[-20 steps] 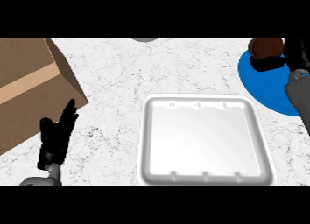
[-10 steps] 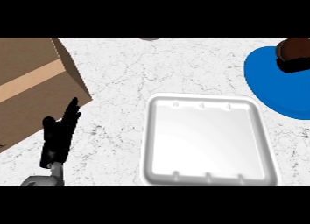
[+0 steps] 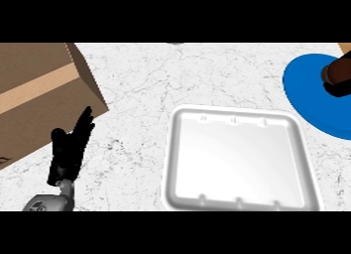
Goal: Pick the cupcake from the tray and place it in the plate
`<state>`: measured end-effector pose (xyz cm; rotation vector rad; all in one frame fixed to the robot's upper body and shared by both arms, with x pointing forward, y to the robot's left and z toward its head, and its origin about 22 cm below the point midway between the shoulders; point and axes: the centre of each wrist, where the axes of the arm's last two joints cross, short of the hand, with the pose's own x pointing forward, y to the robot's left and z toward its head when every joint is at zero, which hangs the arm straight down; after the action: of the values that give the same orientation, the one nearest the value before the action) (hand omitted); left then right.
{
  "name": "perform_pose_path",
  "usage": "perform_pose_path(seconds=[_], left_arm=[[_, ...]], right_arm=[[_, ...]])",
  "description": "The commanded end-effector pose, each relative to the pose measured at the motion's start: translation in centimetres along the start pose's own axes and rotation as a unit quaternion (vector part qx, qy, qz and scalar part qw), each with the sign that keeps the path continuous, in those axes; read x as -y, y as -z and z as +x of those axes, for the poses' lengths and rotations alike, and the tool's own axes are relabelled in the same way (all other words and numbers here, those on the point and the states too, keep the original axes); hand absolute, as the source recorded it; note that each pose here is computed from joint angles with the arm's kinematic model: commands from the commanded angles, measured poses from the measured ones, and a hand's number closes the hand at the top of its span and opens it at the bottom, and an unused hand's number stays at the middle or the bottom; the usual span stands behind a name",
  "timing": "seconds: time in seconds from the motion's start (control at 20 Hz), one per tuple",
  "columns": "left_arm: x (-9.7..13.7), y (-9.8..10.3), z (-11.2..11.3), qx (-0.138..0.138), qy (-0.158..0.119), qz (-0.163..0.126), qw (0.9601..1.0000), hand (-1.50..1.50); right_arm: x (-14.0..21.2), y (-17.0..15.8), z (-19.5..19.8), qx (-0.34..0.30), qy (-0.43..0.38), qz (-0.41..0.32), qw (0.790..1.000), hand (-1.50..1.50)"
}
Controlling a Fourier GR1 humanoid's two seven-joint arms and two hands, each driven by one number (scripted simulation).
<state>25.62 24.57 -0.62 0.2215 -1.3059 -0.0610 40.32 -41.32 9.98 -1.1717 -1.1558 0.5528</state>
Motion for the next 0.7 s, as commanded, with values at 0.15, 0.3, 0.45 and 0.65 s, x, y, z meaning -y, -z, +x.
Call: perform_pose_path(seconds=[0.15, 0.3, 0.45, 0.65], left_arm=[[0.5, 0.1, -0.4, -0.001, 0.003, -0.008, 1.0, 0.0], [0.9, 0.9, 1.3, 0.013, 0.005, 0.0, 0.9999, 0.0], [0.3, 0.8, 0.8, -0.001, 0.007, 0.002, 1.0, 0.0], [-0.2, 0.3, 0.4, 0.001, 0.001, -0.007, 1.0, 0.0]], right_arm=[[0.1, -0.7, -4.4, -0.037, -0.018, 0.14, 0.989, 1.5], [0.4, -0.9, -5.3, -0.033, 0.002, 0.154, 0.987, -1.5], [0.3, -0.5, -3.8, 0.026, 0.023, 0.163, 0.986, -1.5], [1.0, -1.0, -6.1, 0.085, 0.152, 0.1, 0.98, -1.5]])
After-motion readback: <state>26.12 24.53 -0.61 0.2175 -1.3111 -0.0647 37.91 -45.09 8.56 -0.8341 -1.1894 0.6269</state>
